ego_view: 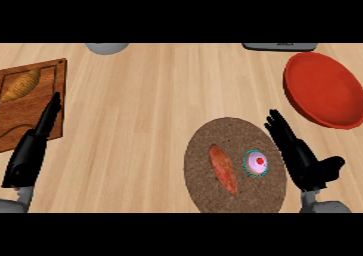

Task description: Pick the cupcake from the placemat and place it in the bowl

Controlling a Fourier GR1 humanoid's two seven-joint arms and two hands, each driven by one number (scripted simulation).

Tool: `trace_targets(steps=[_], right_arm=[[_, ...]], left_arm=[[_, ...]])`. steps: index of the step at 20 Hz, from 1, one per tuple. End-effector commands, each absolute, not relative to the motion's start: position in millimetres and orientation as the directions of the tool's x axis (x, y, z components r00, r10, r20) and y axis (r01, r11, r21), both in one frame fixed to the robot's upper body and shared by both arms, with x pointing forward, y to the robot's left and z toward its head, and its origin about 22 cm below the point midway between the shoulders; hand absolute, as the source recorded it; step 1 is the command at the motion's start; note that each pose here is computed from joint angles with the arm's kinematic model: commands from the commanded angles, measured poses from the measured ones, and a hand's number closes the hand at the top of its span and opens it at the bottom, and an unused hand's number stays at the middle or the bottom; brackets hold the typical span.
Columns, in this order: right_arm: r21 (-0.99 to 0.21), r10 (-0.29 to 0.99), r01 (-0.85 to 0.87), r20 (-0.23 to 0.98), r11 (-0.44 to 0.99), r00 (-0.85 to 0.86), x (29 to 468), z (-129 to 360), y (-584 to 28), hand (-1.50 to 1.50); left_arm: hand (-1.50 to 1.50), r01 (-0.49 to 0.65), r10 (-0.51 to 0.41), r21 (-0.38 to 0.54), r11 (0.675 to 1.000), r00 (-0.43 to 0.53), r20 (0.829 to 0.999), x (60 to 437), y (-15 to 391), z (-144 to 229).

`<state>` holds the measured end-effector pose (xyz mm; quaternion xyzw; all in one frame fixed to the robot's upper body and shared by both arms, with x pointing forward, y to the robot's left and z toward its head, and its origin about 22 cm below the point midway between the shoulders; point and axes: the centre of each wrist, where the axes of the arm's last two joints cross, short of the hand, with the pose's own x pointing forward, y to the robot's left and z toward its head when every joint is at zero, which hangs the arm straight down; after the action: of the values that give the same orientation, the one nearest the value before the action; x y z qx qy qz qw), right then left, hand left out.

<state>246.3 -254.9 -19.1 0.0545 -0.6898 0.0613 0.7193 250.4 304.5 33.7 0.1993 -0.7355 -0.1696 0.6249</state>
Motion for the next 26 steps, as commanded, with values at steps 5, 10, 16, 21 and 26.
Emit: trace_targets(steps=[5,10,16,21,26], right_arm=[[-0.386,0.403,0.156,0.91,0.909,-0.097,236,25,-291,1.5],[-0.424,0.485,0.58,0.873,0.695,0.057,209,8,-309,-1.5],[-0.631,0.687,0.375,0.727,0.68,-0.023,168,15,-226,-1.5],[-0.85,0.818,0.291,0.512,0.439,0.262,156,9,-242,-1.5],[-0.914,0.788,0.18,0.404,0.363,0.464,165,51,-226,-1.5]], left_arm=[[0.0,0.106,-0.111,0.113,0.988,-0.02,0.994,247,245,18],[0.0,0.15,0.043,-0.051,0.987,0.052,0.998,244,221,13],[0.0,0.206,0.073,-0.085,0.975,0.068,0.995,253,200,22],[0.0,0.242,0.062,-0.082,0.967,0.089,0.994,253,206,24],[0.0,0.251,0.067,-0.087,0.964,0.085,0.994,255,199,25]])
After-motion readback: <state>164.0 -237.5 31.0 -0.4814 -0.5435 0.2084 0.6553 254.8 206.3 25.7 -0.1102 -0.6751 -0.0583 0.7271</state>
